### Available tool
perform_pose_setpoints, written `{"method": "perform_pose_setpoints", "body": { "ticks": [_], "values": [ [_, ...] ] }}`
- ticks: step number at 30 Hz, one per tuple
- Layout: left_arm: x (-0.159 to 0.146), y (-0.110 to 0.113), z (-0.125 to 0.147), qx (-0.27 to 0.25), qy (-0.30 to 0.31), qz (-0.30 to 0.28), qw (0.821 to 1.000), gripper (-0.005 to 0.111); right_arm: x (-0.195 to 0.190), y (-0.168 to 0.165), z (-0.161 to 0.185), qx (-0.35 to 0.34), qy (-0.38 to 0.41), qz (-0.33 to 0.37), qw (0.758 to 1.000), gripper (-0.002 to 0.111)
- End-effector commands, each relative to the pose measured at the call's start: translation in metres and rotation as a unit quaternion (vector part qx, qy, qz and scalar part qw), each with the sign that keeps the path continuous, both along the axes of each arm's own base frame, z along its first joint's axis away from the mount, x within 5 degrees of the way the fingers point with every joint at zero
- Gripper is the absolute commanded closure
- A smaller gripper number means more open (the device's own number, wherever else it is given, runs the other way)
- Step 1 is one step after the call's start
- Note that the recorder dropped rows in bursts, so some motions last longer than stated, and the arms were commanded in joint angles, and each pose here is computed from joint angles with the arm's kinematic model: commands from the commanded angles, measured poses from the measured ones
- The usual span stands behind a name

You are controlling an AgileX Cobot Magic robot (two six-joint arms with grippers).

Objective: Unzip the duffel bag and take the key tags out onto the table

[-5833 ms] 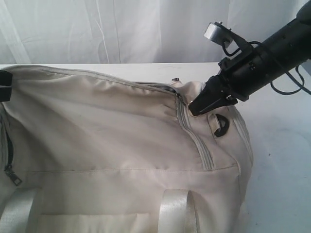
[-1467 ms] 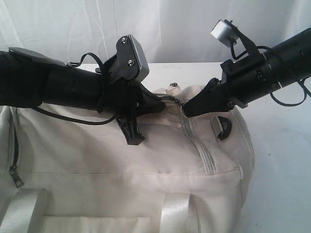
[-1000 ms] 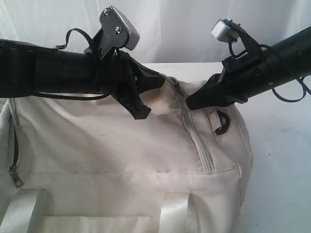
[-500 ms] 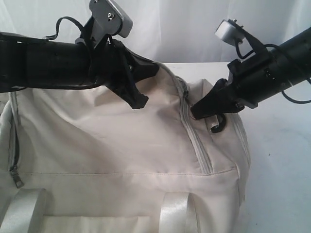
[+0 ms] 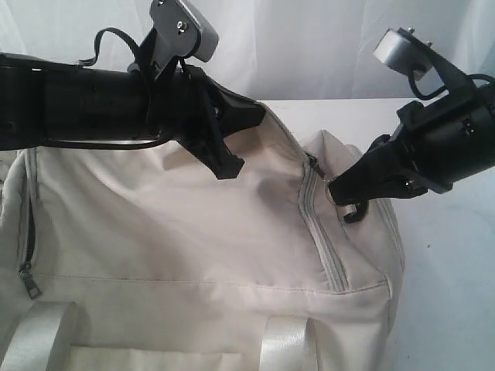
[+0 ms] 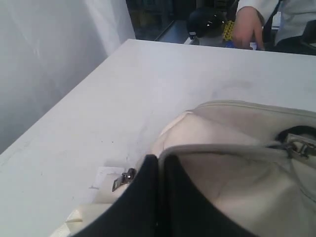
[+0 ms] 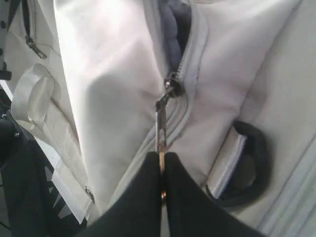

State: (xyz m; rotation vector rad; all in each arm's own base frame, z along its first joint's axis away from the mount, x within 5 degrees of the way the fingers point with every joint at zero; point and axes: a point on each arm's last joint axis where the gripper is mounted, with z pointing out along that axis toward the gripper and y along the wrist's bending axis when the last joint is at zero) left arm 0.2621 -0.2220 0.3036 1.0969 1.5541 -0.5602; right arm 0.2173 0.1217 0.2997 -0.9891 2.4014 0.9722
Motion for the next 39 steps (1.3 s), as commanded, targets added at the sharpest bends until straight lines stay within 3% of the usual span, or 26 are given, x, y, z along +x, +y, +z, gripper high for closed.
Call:
{"method": "perform_pose_setpoints", "body": {
  "ticks": [1, 7, 13, 19, 24, 28, 33, 36, 39],
  "values": [
    [0.004, 0.006, 0.007, 0.02, -0.051, 0.018, 0.998, 0.107, -0.018, -0.003, -0.001, -0.005, 0.014, 0.045, 0.999, 0.108],
    [0.007, 0.006, 0.012, 0.009, -0.042, 0.034, 0.998, 0.107, -0.01, -0.003, 0.001, 0.0, -0.02, 0.024, 1.0, 0.108],
    [0.008, 0.004, 0.021, -0.001, -0.051, 0.031, 0.998, 0.107, 0.024, -0.008, 0.008, 0.003, -0.152, -0.121, 0.981, 0.108],
    [0.008, 0.004, 0.021, -0.002, -0.051, 0.029, 0.998, 0.107, 0.037, -0.01, 0.02, 0.052, -0.183, -0.205, 0.96, 0.108],
    [0.007, 0.003, 0.022, -0.007, -0.051, 0.02, 0.998, 0.107, 0.034, -0.006, 0.019, 0.065, -0.159, -0.189, 0.967, 0.108],
    [0.006, 0.002, 0.022, -0.011, -0.051, 0.011, 0.999, 0.107, 0.023, 0.004, 0.022, 0.112, -0.131, -0.125, 0.977, 0.108],
    [0.005, 0.002, 0.022, -0.012, -0.051, 0.01, 0.999, 0.107, 0.023, 0.01, 0.034, 0.178, -0.15, -0.111, 0.966, 0.108],
    [0.005, 0.002, 0.022, -0.012, -0.051, 0.01, 0.999, 0.107, 0.025, 0.008, 0.033, 0.168, -0.16, -0.118, 0.966, 0.108],
    [0.005, 0.002, 0.022, -0.012, -0.051, 0.01, 0.999, 0.107, 0.021, 0.007, 0.026, 0.131, -0.163, -0.084, 0.974, 0.108]
  ]
}}
